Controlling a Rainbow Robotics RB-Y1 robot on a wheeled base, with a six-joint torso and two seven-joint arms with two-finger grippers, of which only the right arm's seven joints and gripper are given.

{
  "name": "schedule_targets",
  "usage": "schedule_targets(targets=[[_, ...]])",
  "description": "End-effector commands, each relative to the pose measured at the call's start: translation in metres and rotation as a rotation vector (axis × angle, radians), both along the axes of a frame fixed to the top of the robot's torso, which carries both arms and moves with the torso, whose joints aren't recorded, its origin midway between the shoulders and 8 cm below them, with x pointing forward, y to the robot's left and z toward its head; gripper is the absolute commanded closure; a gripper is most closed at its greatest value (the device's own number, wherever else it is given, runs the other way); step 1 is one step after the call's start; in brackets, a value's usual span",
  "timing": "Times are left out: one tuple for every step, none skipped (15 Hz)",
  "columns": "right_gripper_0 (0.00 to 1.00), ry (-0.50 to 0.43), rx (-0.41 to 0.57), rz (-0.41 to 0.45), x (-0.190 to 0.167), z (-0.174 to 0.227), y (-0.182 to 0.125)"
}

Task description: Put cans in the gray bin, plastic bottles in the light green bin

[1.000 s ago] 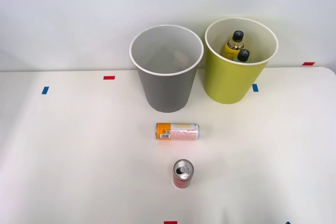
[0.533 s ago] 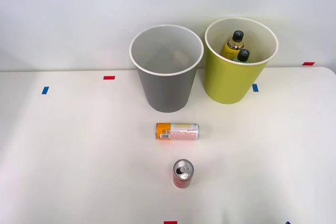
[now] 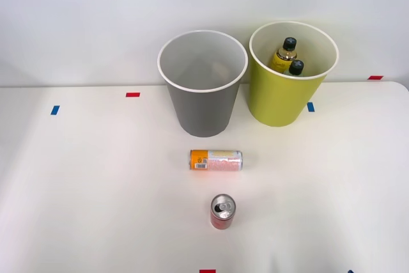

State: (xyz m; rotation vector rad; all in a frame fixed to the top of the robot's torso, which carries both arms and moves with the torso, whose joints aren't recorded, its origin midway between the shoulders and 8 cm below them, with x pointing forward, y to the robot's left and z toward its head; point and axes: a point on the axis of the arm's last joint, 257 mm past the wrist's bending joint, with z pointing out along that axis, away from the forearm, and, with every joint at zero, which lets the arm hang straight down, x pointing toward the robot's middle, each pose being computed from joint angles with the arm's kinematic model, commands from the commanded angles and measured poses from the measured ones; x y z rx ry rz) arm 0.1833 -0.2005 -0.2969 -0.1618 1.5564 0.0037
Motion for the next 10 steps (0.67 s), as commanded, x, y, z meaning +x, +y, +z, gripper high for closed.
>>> schedule_targets(targets=[[0.0, 0.0, 0.0, 0.0, 0.0, 0.0, 0.0], [0.0, 0.0, 0.0, 0.0, 0.0, 0.0, 0.0], [0.0, 0.0, 0.0, 0.0, 0.0, 0.0, 0.0], [0.0, 0.0, 0.0, 0.0, 0.0, 0.0, 0.0], [0.0, 0.0, 0.0, 0.0, 0.0, 0.0, 0.0], [0.0, 0.0, 0.0, 0.0, 0.0, 0.0, 0.0], [0.0, 0.0, 0.0, 0.0, 0.0, 0.0, 0.0], [0.0, 0.0, 0.0, 0.0, 0.0, 0.0, 0.0], [0.0, 0.0, 0.0, 0.0, 0.0, 0.0, 0.0], [0.0, 0.0, 0.0, 0.0, 0.0, 0.0, 0.0]])
